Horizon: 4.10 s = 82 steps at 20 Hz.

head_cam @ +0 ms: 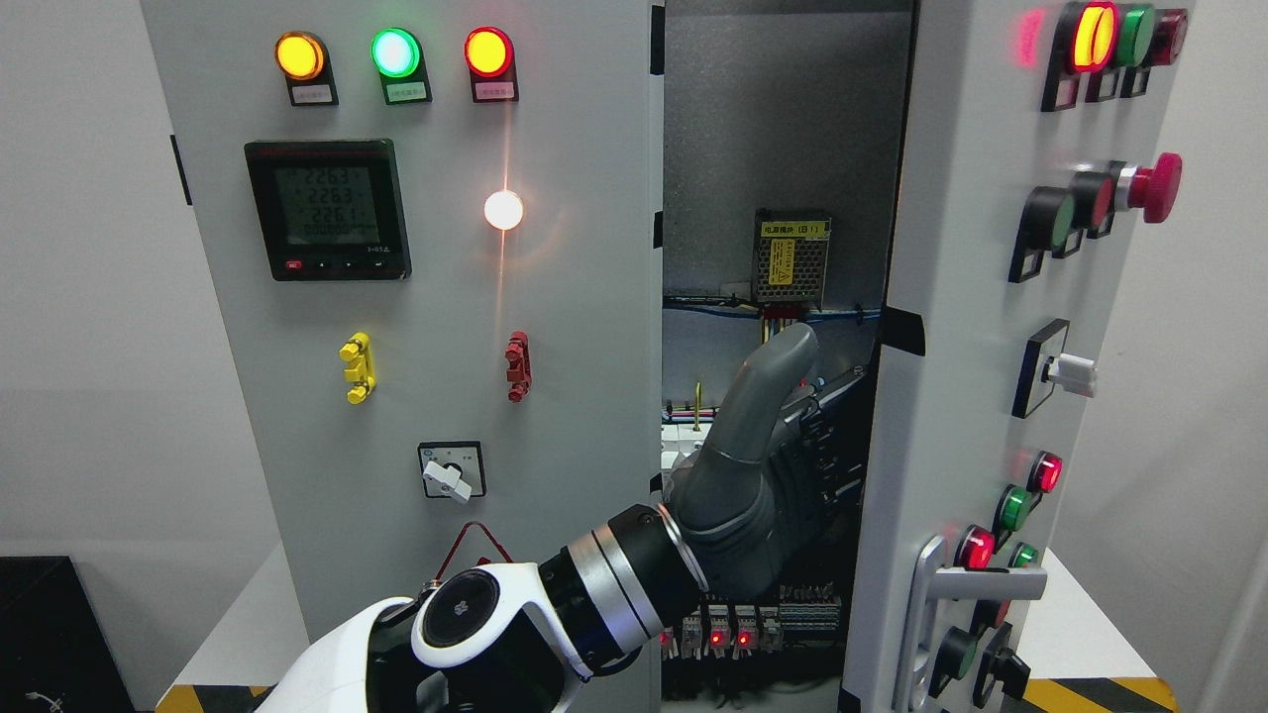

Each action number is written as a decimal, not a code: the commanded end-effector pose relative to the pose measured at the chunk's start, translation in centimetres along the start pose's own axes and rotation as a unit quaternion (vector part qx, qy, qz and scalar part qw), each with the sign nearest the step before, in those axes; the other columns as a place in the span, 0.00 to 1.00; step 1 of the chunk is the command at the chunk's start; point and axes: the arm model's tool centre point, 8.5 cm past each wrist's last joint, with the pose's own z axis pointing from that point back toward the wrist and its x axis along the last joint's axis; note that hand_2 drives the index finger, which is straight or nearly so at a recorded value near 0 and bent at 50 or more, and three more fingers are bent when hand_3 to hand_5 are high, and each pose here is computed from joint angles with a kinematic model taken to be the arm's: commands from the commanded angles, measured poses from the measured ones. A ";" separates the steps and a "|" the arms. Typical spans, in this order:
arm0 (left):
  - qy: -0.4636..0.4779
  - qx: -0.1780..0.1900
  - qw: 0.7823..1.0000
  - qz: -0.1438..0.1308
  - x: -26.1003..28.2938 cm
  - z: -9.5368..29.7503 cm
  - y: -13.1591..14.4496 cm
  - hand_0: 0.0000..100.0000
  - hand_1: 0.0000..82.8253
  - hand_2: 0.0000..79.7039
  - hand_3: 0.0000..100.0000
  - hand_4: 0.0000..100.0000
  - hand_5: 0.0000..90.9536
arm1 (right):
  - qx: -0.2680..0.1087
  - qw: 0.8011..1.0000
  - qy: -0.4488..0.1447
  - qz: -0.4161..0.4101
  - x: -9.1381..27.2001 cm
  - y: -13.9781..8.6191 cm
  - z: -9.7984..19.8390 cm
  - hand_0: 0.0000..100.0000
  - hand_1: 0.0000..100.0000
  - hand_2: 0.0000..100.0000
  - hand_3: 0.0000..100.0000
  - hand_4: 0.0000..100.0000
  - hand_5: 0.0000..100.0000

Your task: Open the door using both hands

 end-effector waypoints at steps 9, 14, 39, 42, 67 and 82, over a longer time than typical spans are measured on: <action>0.007 -0.032 0.999 0.003 -0.5 -1.5 -2.1 0.00 0.00 0.00 0.00 0.00 0.00 | -0.001 1.000 0.001 0.016 0.0 0.0 0.0 0.19 0.00 0.00 0.00 0.00 0.00; 0.007 -0.042 0.999 0.009 -0.9 -1.9 -2.8 0.00 0.00 0.00 0.00 0.00 0.00 | -0.001 1.000 0.001 0.016 0.0 0.0 0.0 0.19 0.00 0.00 0.00 0.00 0.00; 0.028 -0.100 0.993 0.057 -4.5 -8.5 -8.6 0.00 0.00 0.00 0.00 0.00 0.00 | -0.001 1.000 0.001 0.016 0.0 0.0 0.0 0.19 0.00 0.00 0.00 0.00 0.00; 0.024 -0.107 0.992 0.056 -4.2 -9.0 -9.2 0.00 0.00 0.00 0.00 0.00 0.00 | -0.001 1.000 0.001 0.016 0.0 0.0 0.0 0.19 0.00 0.00 0.00 0.00 0.00; 0.030 -0.119 0.991 0.059 -4.5 -13.8 -12.0 0.00 0.00 0.00 0.00 0.00 0.00 | -0.001 1.000 0.001 0.016 0.0 0.0 0.0 0.19 0.00 0.00 0.00 0.00 0.00; 0.045 -0.129 0.990 0.034 -4.5 -14.7 -12.5 0.00 0.00 0.00 0.00 0.00 0.00 | -0.001 1.000 0.001 0.016 0.0 0.0 0.0 0.19 0.00 0.00 0.00 0.00 0.00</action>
